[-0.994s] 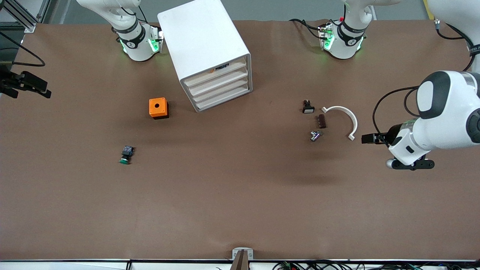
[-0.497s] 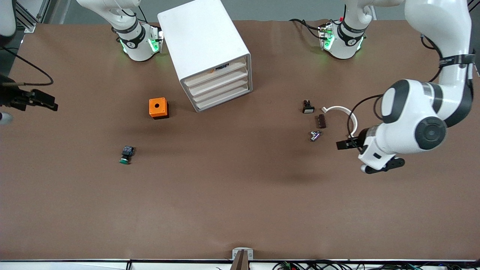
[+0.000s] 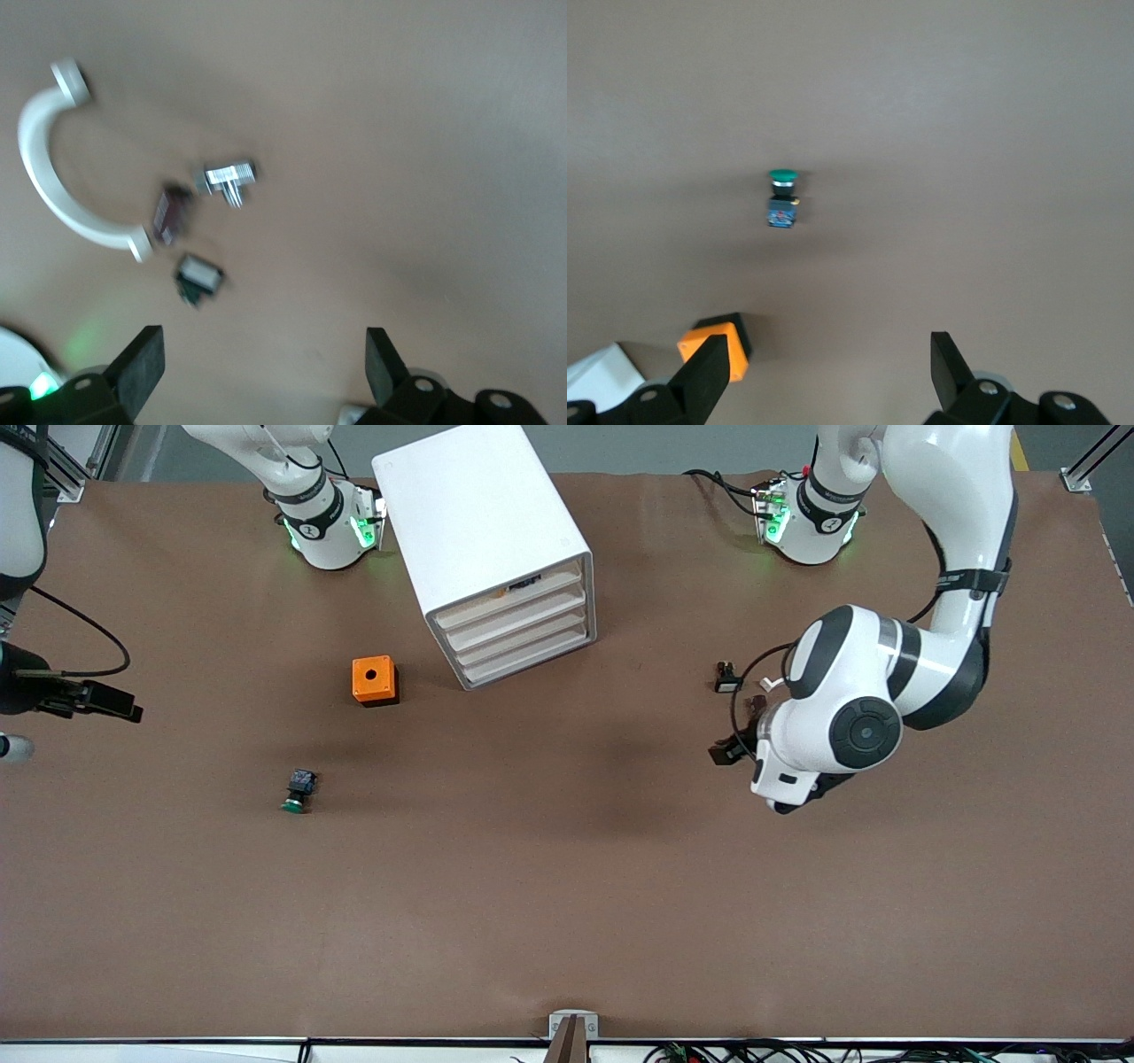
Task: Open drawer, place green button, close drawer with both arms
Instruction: 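Move the left gripper toward the drawer while the right gripper reaches the button, then pull the drawer open with the left gripper while the right gripper grasps the button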
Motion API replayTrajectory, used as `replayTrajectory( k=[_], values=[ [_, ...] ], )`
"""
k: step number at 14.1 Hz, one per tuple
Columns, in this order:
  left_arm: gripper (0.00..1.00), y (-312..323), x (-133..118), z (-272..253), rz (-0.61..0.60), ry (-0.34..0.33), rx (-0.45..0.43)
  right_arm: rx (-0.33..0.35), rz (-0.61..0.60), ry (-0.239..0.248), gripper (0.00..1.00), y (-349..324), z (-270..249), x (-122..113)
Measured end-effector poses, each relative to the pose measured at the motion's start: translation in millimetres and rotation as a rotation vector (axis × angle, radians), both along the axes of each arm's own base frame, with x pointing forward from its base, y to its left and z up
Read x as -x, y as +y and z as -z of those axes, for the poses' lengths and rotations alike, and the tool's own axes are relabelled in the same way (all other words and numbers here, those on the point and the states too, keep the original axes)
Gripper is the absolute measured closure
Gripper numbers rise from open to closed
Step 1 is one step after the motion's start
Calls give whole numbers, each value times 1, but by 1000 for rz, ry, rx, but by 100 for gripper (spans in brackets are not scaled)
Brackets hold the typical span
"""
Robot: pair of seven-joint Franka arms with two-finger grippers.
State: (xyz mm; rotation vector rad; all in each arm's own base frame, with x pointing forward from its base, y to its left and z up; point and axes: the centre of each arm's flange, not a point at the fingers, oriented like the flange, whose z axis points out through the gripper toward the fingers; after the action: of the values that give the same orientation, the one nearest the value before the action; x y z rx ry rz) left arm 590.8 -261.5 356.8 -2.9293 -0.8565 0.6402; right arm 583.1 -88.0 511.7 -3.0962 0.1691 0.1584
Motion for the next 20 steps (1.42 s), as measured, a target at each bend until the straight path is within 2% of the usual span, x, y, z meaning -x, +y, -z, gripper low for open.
replayTrajectory(
  k=[2, 5, 8, 13, 16, 20],
  values=[
    [0, -21, 9, 10, -112, 72, 4, -16, 29, -2, 0, -6, 30, 3],
    [0, -55, 23, 32, -287, 200, -46, -13, 73, -9, 0, 7, 55, 4],
    [0, -84, 33, 58, -453, 326, -80, -3, 79, -61, 0, 32, 88, 4],
    [0, -111, 38, 92, -749, 527, -180, 10, 50, -148, 0, 56, 155, 22],
    [0, -124, 46, 117, -834, 631, -222, 18, 45, -198, 0, 61, 178, 27],
    [0, -145, 58, 137, -904, 722, -273, 29, 47, -202, 0, 61, 221, 23]
  ],
)
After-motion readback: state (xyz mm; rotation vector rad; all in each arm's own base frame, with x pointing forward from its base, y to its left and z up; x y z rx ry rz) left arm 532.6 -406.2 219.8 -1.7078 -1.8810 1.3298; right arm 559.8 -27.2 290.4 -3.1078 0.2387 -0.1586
